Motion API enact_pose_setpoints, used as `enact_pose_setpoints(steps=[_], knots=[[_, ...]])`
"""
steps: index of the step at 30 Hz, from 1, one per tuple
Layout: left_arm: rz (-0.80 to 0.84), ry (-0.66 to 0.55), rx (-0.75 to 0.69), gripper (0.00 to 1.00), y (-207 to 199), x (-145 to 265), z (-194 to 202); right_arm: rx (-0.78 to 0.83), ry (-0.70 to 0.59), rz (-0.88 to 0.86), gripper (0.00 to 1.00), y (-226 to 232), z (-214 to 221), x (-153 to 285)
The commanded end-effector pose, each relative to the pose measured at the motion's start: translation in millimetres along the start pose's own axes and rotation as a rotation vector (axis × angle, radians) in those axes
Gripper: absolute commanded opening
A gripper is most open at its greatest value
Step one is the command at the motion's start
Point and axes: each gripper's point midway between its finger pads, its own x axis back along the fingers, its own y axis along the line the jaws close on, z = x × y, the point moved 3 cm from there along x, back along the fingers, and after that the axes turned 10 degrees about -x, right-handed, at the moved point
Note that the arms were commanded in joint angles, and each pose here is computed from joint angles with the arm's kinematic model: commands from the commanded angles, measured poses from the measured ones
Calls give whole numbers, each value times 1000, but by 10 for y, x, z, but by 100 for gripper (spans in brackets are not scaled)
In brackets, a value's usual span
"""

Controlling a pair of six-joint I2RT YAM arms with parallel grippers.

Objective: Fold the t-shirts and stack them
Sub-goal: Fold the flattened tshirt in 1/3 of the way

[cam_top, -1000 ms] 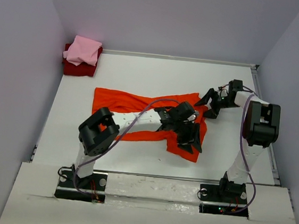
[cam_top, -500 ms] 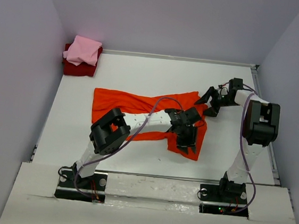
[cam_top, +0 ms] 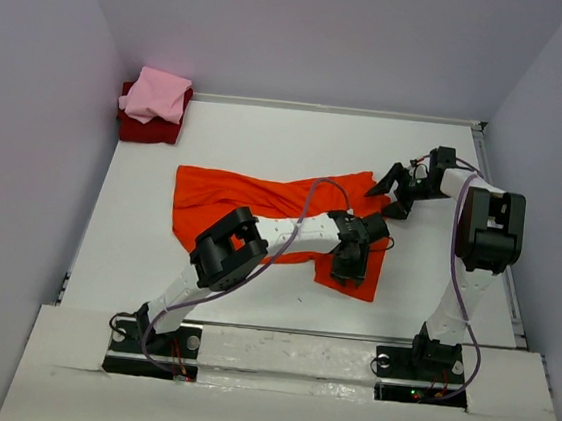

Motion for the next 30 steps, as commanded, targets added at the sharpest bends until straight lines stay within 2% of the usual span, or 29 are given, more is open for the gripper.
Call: enact_pose_setpoints(steps=[1, 3, 7, 17, 30], knots=[[-97, 16, -46, 47, 114, -122, 105, 39, 2, -32, 77, 143, -48, 9], [-120, 29, -49, 47, 159, -162, 139, 42, 1, -36, 77, 157, -53, 12], [-187, 78, -65, 37, 267, -242, 294, 34, 6, -44, 77, 168, -74, -6], [-241, 202, -93, 37, 465, -319, 766, 33, 1, -92, 77, 357, -222, -6], [-249, 222, -109, 36, 466, -313, 824, 40, 52, -95, 75, 434, -209, -127]])
